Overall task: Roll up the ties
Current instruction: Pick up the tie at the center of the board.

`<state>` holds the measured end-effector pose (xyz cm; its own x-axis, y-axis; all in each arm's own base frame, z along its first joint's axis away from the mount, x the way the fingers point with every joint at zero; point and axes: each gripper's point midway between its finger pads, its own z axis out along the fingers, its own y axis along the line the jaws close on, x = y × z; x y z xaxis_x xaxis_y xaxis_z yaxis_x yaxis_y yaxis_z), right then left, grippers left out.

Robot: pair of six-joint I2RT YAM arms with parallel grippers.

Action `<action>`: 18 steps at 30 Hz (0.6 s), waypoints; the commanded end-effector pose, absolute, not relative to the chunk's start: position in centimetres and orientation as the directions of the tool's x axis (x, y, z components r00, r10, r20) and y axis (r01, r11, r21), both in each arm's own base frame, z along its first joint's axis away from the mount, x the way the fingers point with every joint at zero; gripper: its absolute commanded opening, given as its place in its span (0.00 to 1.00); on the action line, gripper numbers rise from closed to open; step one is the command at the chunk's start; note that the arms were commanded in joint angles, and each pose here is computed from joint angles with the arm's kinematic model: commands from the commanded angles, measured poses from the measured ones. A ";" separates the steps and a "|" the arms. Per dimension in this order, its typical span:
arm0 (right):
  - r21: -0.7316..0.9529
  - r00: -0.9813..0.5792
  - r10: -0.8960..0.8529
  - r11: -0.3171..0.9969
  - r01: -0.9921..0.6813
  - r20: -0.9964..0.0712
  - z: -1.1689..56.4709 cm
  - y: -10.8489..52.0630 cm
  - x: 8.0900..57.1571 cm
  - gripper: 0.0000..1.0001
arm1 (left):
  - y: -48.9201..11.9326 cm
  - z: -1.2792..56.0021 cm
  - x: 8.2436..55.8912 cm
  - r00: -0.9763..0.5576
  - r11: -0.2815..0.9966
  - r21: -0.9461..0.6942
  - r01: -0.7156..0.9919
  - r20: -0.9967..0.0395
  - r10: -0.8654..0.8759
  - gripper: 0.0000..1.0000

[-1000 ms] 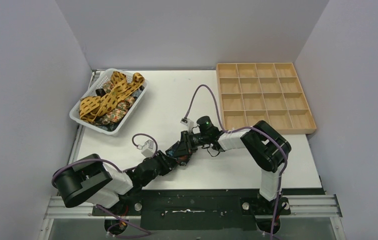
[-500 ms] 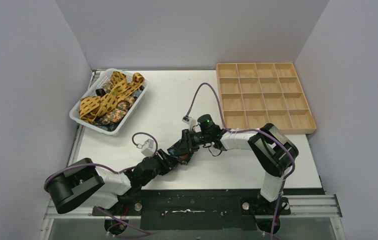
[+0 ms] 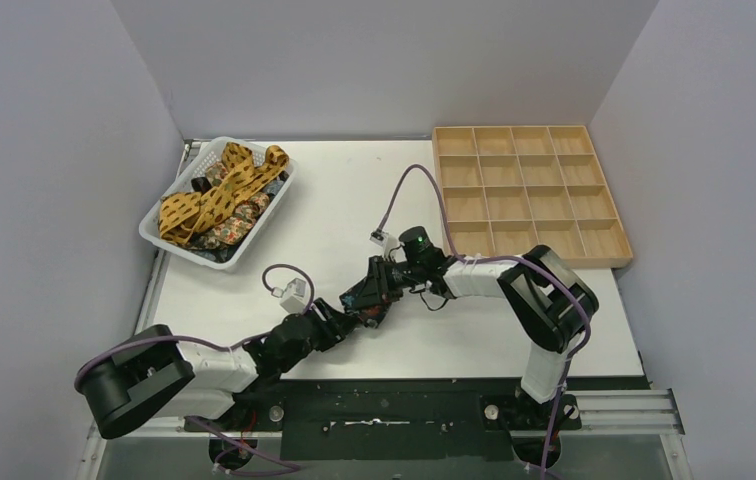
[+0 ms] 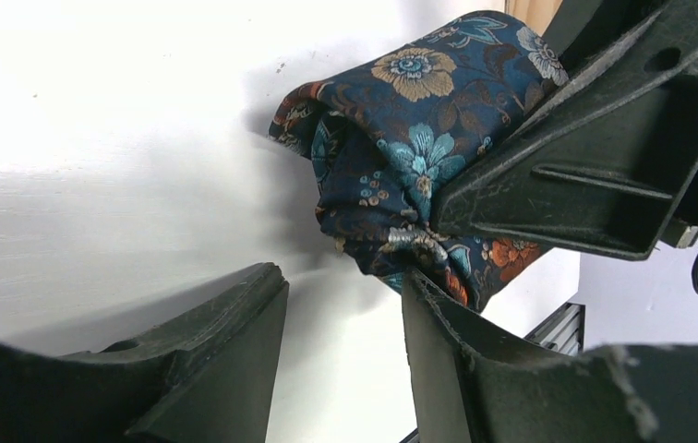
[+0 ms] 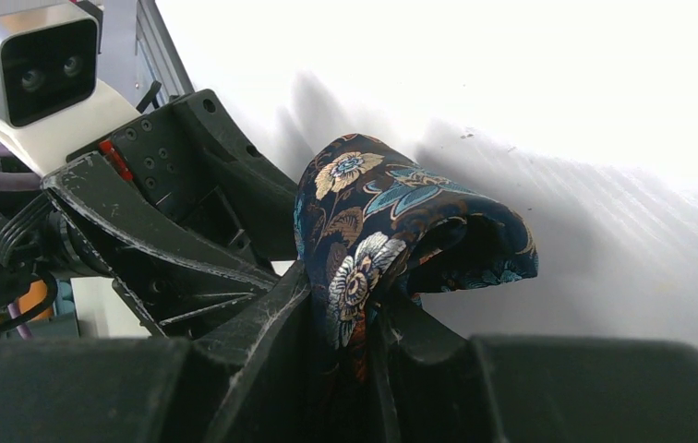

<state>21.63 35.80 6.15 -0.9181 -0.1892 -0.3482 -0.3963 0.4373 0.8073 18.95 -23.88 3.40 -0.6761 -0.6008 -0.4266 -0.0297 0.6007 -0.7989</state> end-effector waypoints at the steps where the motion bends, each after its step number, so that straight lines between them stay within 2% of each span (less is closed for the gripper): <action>1: 0.801 -0.896 -0.139 0.405 -0.440 -0.422 8.9 35.9 22.9 0.00 | -23.4 3.4 18.7 -0.675 0.613 -0.789 -0.024 -0.439 -0.592 0.47; 9: 0.755 -0.878 -0.124 0.465 -0.463 -0.462 9.4 35.1 24.1 0.00 | -22.9 4.7 18.7 -0.660 0.604 -0.797 -0.011 -0.448 -0.603 0.49; 13: 0.695 -0.847 -0.106 0.523 -0.494 -0.522 10.9 34.2 25.6 0.00 | -22.4 4.7 18.5 -0.655 0.609 -0.793 -0.017 -0.451 -0.606 0.50; 18: 0.545 -0.792 -0.076 0.685 -0.484 -0.606 12.6 31.1 28.8 0.00 | -22.0 4.9 18.5 -0.645 0.601 -0.799 -0.023 -0.447 -0.620 0.50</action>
<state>24.69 33.34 8.48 -0.8828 -0.1276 -0.4521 -0.4373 0.5747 0.6917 18.25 -22.68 5.04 -0.6637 -0.6123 -0.4296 -0.0159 0.5858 -0.8103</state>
